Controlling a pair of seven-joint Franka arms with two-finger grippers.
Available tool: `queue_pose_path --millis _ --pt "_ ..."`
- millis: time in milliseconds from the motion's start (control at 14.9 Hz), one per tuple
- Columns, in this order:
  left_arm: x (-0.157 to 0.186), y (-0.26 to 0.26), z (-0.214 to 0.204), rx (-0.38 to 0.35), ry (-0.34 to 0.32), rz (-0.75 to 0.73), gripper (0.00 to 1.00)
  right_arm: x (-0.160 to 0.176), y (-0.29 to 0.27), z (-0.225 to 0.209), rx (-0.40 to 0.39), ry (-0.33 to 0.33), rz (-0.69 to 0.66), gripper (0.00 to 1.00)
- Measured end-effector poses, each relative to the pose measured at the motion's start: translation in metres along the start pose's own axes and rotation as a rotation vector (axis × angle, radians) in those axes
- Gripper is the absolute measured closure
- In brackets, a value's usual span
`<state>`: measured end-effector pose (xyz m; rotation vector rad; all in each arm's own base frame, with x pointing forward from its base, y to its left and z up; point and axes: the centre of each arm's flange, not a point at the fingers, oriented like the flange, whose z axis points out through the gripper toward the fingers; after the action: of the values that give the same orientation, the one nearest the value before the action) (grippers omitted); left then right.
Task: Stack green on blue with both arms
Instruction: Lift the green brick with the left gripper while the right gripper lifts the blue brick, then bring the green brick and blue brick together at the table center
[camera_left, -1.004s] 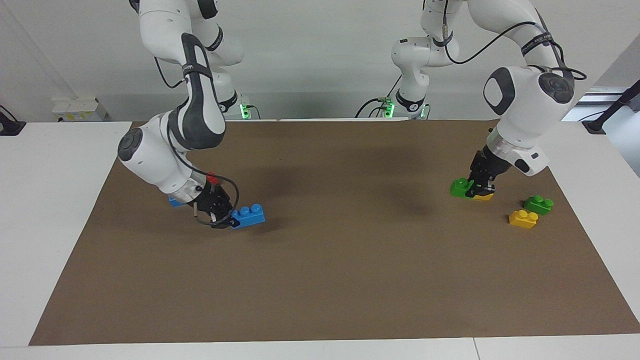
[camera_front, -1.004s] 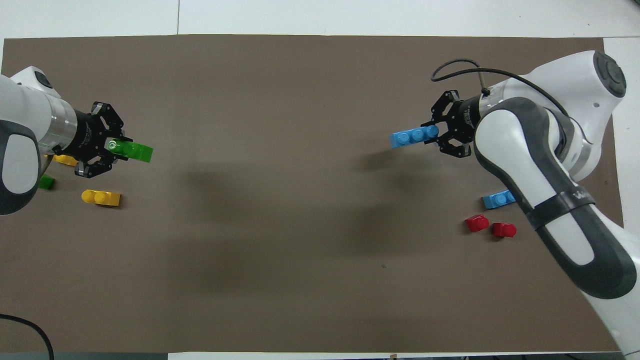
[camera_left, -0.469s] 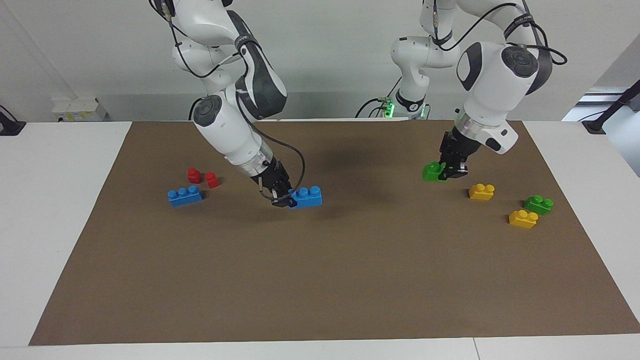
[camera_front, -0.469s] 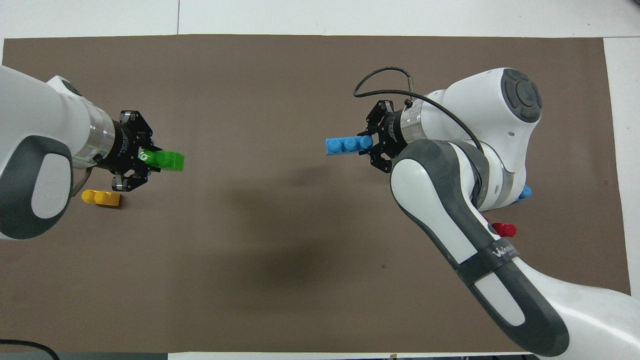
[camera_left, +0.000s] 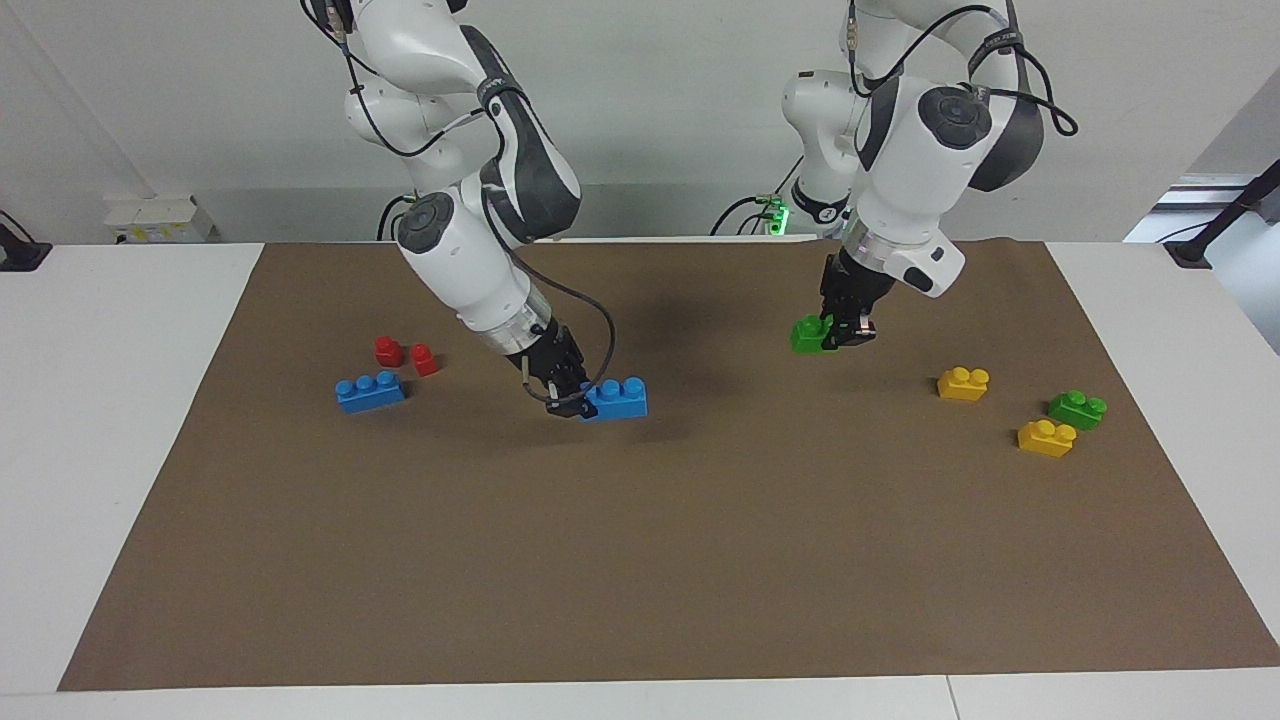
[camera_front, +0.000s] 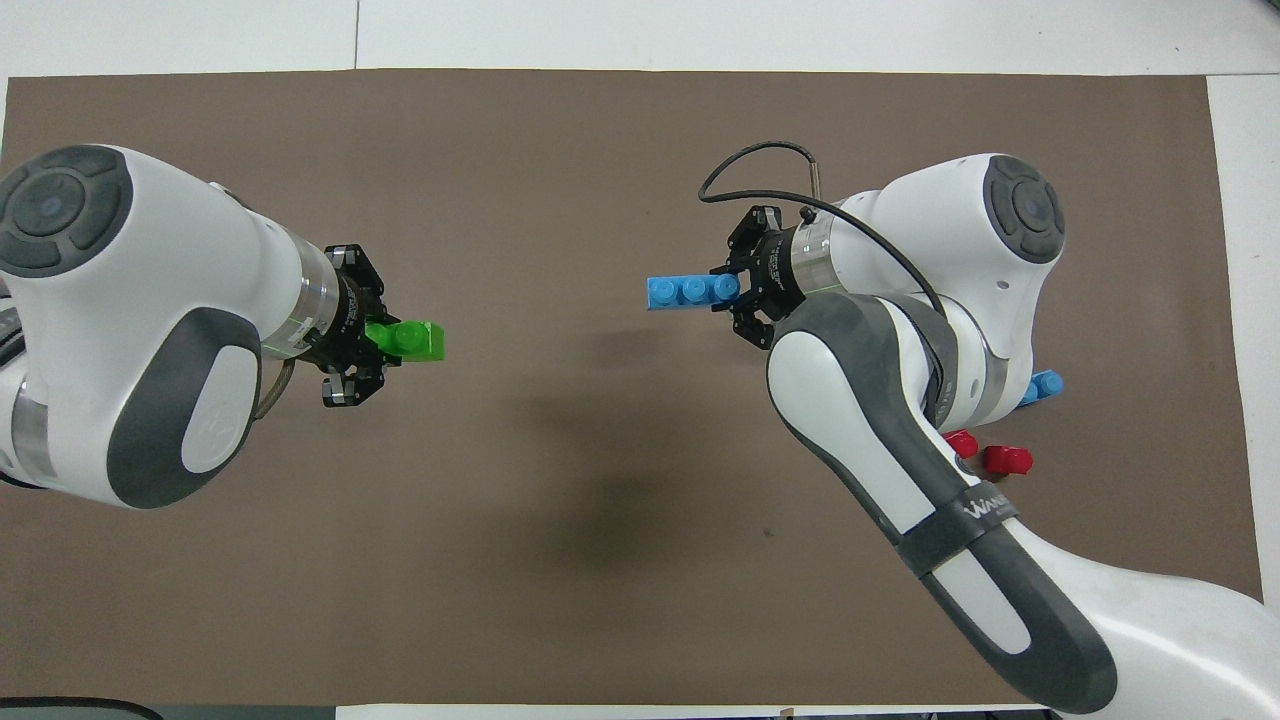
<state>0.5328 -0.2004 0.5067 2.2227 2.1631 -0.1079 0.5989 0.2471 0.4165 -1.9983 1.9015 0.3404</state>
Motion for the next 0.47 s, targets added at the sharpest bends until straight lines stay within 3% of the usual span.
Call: queue_pose_path --millis 469 --pt "-0.01 -0.005 0.001 0.002 0.001 -0.023 0.67 -0.044 0.037 0.047 0.021 0.008 0.04 0.66"
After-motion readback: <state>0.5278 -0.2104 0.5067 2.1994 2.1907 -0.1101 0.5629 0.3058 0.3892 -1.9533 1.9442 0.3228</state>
